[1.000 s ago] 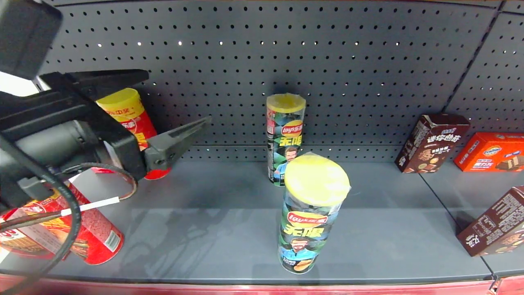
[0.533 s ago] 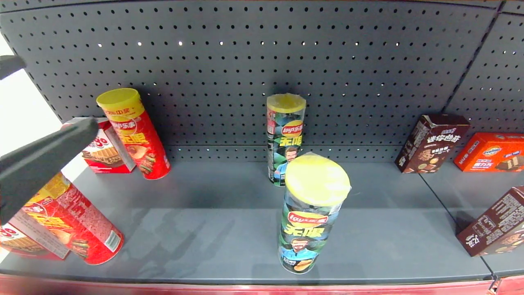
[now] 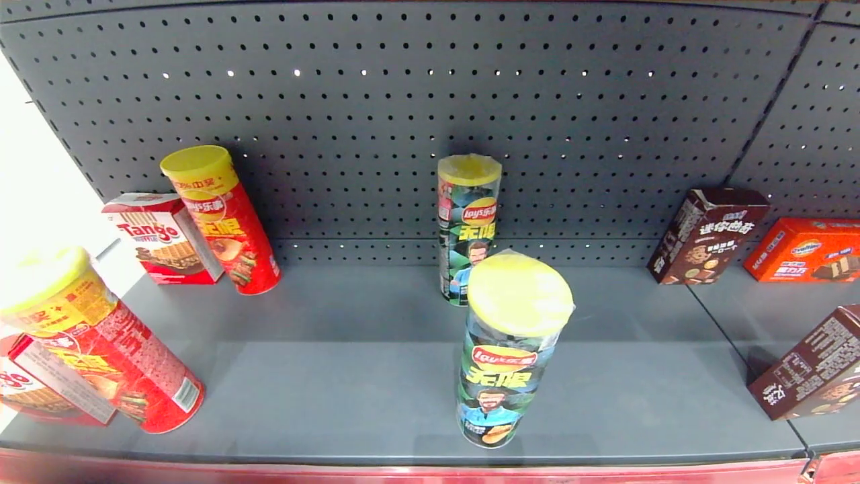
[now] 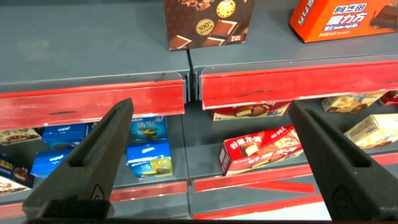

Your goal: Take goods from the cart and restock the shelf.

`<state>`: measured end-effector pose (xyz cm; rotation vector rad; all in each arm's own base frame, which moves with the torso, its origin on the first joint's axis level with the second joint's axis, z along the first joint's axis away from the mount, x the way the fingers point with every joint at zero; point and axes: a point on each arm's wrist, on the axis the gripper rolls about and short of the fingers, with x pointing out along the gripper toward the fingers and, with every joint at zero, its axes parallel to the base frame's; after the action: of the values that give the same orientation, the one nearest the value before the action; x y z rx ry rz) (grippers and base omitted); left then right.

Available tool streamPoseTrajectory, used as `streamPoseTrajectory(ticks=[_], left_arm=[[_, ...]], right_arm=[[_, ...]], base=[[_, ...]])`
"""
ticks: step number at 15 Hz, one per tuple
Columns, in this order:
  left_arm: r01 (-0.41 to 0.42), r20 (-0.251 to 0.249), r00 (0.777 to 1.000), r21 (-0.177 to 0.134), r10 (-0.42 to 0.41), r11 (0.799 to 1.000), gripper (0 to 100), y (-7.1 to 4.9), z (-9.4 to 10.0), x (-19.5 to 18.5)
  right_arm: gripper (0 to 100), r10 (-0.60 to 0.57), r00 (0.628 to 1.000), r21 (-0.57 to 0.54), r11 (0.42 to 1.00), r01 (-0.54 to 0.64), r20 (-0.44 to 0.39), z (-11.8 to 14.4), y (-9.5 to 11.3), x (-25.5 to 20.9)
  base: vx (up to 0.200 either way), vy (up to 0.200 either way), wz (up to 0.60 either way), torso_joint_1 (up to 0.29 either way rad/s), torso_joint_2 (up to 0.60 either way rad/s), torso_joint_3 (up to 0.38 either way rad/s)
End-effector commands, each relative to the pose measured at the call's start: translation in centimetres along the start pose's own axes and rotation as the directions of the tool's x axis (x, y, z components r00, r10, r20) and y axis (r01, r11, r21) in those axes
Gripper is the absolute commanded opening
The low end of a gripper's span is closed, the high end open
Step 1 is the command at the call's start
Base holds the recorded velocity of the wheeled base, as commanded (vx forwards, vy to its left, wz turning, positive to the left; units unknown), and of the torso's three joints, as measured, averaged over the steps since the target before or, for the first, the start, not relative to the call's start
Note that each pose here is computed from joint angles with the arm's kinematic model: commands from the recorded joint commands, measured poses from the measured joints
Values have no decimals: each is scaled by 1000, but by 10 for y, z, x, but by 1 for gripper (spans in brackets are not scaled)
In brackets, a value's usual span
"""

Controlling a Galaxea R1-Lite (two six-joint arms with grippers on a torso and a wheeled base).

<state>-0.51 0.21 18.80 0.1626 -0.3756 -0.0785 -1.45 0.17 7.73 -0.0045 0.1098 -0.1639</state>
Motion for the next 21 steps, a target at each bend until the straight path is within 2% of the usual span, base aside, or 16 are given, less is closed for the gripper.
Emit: streamPoseTrajectory(ticks=[1,3,4,5,6,7,9,10,11,16,17,18,20,21], left_arm=[[-94,37,995,8,93,996,100,-10,-36,-35],[-11,22,1000,-2,11,1000,100,-18,-54,-45],[41,-31,999,-13,-42,999,100,-20,-61,-46],[71,-61,995,-21,-73,997,100,-21,-64,-47],[88,-114,989,-32,-92,996,100,-22,-70,-47],[96,-186,977,-45,-103,994,100,-23,-77,-48],[121,-283,949,-67,-135,990,100,-25,-89,-54],[119,-295,946,-73,-136,990,100,-26,-91,-55],[115,-280,951,-74,-132,991,100,-25,-90,-54],[111,-282,951,-74,-127,991,100,-25,-90,-54],[54,-310,948,-41,-64,998,100,-24,-92,-55],[-22,-350,937,-27,11,999,100,-23,-95,-56],[-28,-359,933,-55,6,998,100,-23,-96,-56],[-25,-362,932,-57,3,998,100,-23,-96,-56]], right_arm=[[100,1,1000,-1,1000,-1,-2,0,0,0],[100,1,1000,-2,1000,-1,-2,0,0,0],[100,1,1000,-1,1000,-1,-2,0,0,0],[100,1,1000,-1,1000,-1,-2,0,0,0],[100,1,1000,-1,1000,-1,-2,0,0,0],[100,1,1000,-1,1000,-1,-2,0,0,0],[100,1,1000,-1,1000,-1,-2,0,0,0],[100,-1,1000,-1,1000,1,-2,0,0,0],[100,1,1000,-1,1000,-1,-2,0,0,0],[100,1,1000,-1,1000,-1,-2,0,0,0],[100,1,1000,-1,1000,-1,-2,0,0,0],[100,1,1000,-1,1000,-1,-2,0,0,0],[100,1,1000,-1,1000,-1,-2,0,0,0],[100,1,1000,-1,1000,-1,-2,0,0,0]], base=[[0,0,0,0,0,0],[0,0,0,0,0,0],[0,0,0,0,0,0],[0,0,0,0,0,0],[0,0,0,0,0,0],[0,0,0,0,0,0],[0,0,0,0,0,0],[0,0,0,0,0,0],[0,0,0,0,0,0],[0,0,0,0,0,0],[0,0,0,0,0,0],[0,0,0,0,0,0],[0,0,0,0,0,0],[0,0,0,0,0,0]])
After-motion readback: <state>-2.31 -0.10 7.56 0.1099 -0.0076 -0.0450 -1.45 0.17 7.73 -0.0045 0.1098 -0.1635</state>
